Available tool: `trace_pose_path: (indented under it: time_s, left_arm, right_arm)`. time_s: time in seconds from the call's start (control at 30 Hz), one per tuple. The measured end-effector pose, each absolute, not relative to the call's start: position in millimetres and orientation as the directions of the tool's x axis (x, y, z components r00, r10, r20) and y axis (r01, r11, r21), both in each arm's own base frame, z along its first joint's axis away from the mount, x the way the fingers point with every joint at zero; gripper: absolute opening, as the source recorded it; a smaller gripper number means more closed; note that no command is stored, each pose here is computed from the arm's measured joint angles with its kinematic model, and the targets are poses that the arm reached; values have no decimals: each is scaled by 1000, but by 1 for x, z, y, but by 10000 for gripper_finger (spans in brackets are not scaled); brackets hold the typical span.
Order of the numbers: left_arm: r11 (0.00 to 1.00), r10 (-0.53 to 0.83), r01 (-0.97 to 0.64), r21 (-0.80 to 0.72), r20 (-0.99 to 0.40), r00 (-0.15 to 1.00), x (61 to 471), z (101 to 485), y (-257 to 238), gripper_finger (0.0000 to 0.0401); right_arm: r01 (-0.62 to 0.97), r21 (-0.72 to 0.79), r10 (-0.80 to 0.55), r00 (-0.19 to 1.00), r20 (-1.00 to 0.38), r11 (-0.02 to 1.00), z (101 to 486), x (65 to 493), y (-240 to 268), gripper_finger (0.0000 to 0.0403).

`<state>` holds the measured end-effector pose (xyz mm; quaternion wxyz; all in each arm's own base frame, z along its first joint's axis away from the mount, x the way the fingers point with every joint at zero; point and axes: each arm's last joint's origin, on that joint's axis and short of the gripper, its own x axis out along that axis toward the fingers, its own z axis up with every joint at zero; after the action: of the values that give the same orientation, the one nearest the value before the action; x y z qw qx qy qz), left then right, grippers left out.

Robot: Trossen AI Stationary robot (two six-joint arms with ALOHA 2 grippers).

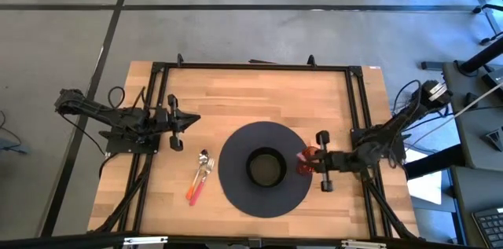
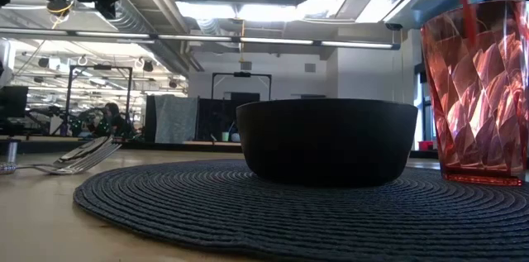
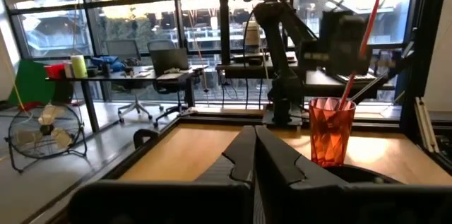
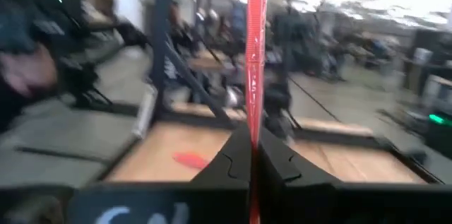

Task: Pick & Place Utensil
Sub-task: Put the red straw into the orange cup on the mat

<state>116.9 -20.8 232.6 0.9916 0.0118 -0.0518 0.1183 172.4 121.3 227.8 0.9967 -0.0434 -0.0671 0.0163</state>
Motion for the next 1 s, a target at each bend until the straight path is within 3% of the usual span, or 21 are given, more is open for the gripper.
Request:
trace_pose_path:
  time_s: [0.17,0.37,0.6,0.83,1.0]
  left_arm:
    - [964,259,-264,25,113,959,117,234,-20,5]
    - [955,284,-291,51,112,952,116,234,-19,2]
    - [949,284,-297,104,125,951,116,235,-19,5]
    - [938,288,-318,140,195,937,115,243,-19,2]
    - [936,288,-319,147,197,937,115,243,-19,5]
  right_arm:
    - [75,-66,-62,980,189,995,225,179,124,0]
    - [65,-14,-61,980,189,998,218,176,121,0]
    - [45,-22,-35,941,337,999,200,142,95,0]
    - [-32,-63,49,959,278,997,198,147,101,0]
    - [43,-28,-38,985,166,999,198,158,107,0]
